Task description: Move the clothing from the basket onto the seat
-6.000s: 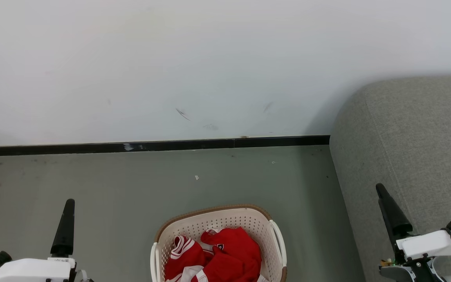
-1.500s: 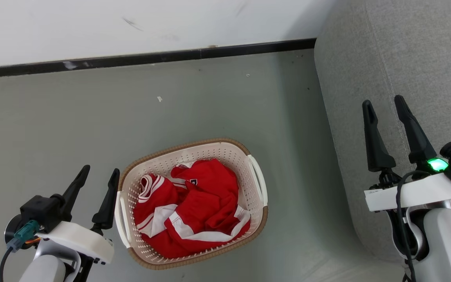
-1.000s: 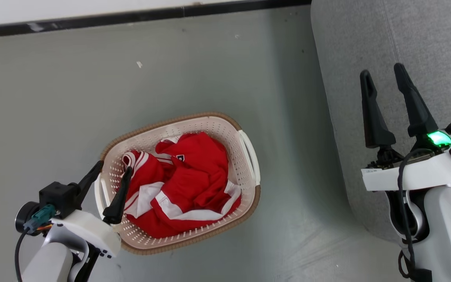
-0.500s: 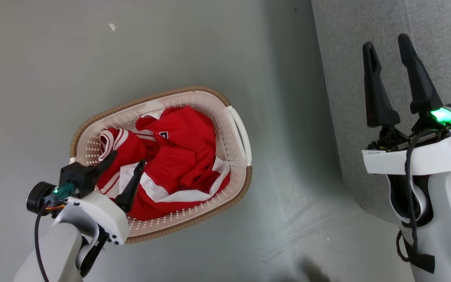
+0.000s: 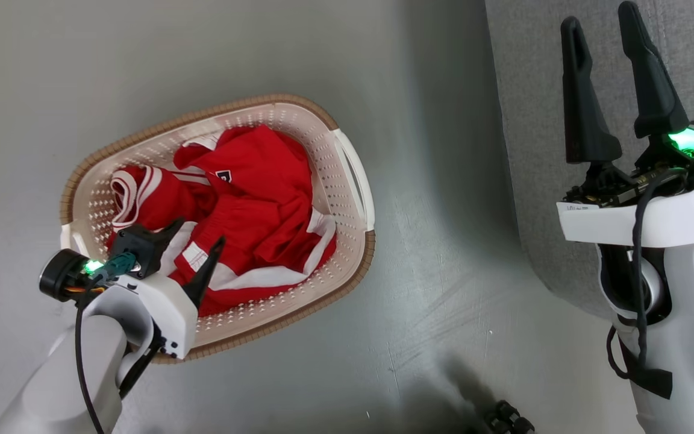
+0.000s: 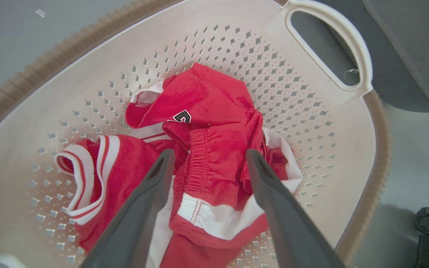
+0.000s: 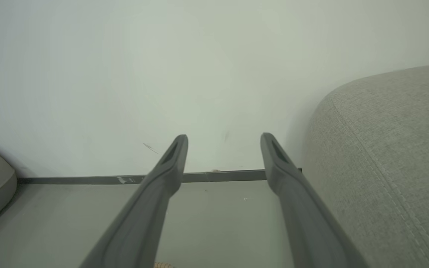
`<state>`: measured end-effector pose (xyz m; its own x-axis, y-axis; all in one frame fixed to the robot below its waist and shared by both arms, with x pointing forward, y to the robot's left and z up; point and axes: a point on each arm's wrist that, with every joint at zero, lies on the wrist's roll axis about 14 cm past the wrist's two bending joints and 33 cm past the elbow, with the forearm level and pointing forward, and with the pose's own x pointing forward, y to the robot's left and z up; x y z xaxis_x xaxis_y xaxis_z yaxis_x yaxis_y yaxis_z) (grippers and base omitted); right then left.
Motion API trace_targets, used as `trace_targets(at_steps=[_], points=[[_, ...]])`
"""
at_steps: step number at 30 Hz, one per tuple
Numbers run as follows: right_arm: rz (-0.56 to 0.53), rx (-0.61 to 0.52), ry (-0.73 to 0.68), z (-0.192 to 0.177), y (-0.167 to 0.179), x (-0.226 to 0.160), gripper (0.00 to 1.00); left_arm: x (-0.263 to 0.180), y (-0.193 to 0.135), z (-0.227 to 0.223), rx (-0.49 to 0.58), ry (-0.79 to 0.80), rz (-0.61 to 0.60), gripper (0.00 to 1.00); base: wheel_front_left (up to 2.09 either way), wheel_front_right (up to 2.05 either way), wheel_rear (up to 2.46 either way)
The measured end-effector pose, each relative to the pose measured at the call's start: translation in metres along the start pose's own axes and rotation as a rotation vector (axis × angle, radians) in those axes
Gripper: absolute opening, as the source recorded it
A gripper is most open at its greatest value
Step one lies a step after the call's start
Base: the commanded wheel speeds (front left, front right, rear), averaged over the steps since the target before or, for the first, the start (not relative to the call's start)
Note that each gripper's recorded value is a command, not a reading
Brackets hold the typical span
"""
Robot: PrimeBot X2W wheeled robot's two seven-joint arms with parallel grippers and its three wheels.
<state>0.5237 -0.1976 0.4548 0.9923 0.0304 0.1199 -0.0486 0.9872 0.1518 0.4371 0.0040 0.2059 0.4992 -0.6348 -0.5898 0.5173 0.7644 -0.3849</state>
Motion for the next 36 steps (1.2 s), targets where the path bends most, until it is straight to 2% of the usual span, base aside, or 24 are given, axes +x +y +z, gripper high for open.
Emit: trace_targets(at_steps=[10, 16, 28, 36], points=[[-0.022, 0.002, 0.022, -0.016, -0.011, 0.003, 1.0, 0.02, 0.021, -0.032, 0.041, 0.119, 0.012, 1.0, 0.0, 0.0, 0.0], [-0.028, -0.003, 0.032, -0.023, -0.016, 0.005, 1.0, 0.039, 0.033, -0.032, 0.063, 0.13, 0.014, 1.0, 0.0, 0.0, 0.0], [-0.041, -0.011, 0.049, -0.035, -0.027, 0.009, 1.0, 0.053, 0.019, -0.089, 0.129, 0.299, -0.07, 1.0, 0.0, 0.0, 0.0], [-0.041, -0.005, 0.059, -0.041, -0.029, 0.01, 1.0, 0.064, 0.024, -0.102, 0.157, 0.344, -0.082, 1.0, 0.0, 0.0, 0.0]])
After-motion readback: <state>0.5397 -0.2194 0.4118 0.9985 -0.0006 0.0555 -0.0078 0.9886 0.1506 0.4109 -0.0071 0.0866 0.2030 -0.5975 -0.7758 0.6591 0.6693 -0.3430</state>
